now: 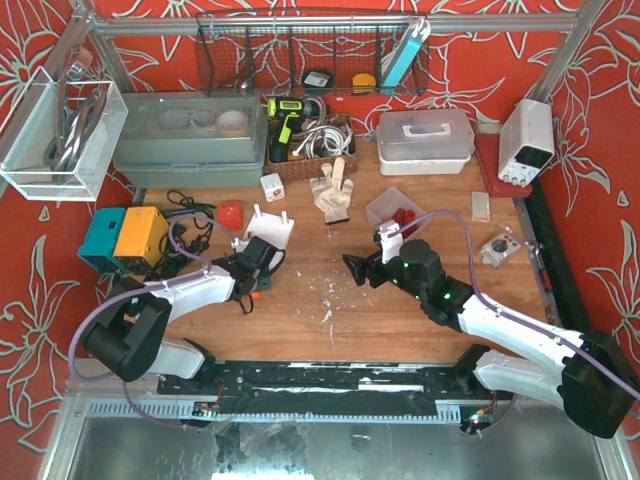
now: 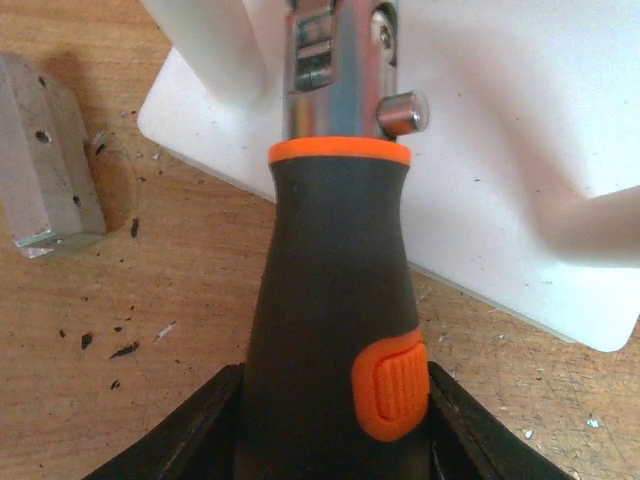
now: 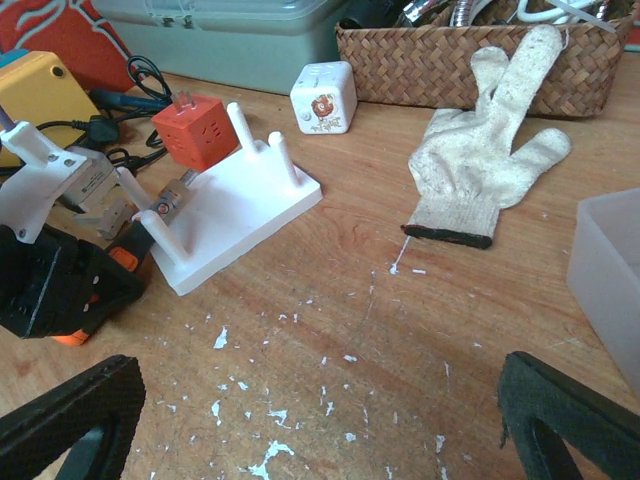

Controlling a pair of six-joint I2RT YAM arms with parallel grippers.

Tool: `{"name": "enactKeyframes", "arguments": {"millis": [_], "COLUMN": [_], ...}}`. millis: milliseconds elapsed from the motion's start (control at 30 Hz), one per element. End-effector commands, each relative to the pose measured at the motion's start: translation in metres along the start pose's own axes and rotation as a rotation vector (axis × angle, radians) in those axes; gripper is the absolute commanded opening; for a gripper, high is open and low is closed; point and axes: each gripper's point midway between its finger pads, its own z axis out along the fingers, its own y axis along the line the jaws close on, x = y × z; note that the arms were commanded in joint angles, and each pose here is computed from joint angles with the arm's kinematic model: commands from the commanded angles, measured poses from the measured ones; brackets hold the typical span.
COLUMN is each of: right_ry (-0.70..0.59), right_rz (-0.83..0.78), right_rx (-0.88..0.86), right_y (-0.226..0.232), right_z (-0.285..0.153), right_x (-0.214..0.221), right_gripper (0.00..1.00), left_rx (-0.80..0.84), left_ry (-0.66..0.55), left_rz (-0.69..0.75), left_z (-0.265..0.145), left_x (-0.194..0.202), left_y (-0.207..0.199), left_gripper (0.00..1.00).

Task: Install the large spring

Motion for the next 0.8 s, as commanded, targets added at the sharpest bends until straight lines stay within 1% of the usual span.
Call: {"name": "enactKeyframes", "arguments": {"millis": [0, 333, 533, 767], "right_ry": [-0.004, -0.006, -0.007, -0.006], "right_rz": [-0.02, -0.023, -0.024, -0.025], "right_rx": [0.022, 0.025, 0.027, 0.028], "right_y": [-0.003, -0.003, -0.004, -0.004], "right_z": [-0.003, -0.004, -0.004, -0.003], "right_x": [0.004, 0.004, 0.004, 0.004], "right_gripper": [0.97, 0.97, 0.97, 0.97], "left_rx": [-0.001, 0.07, 0.144, 0.219], "left_ry": [-0.015, -0.054, -0.081, -0.137], "left_rz": [0.002, 0.045, 0.06, 0.039], "left_z": [-0.001, -0.016, -0.027, -0.049], "left_x": [-0.002, -0.021, -0.034, -0.05], "left_y": [0.0, -0.016, -0.031, -0.041], "left_gripper": [0.43, 0.29, 0.25, 0.18]}}
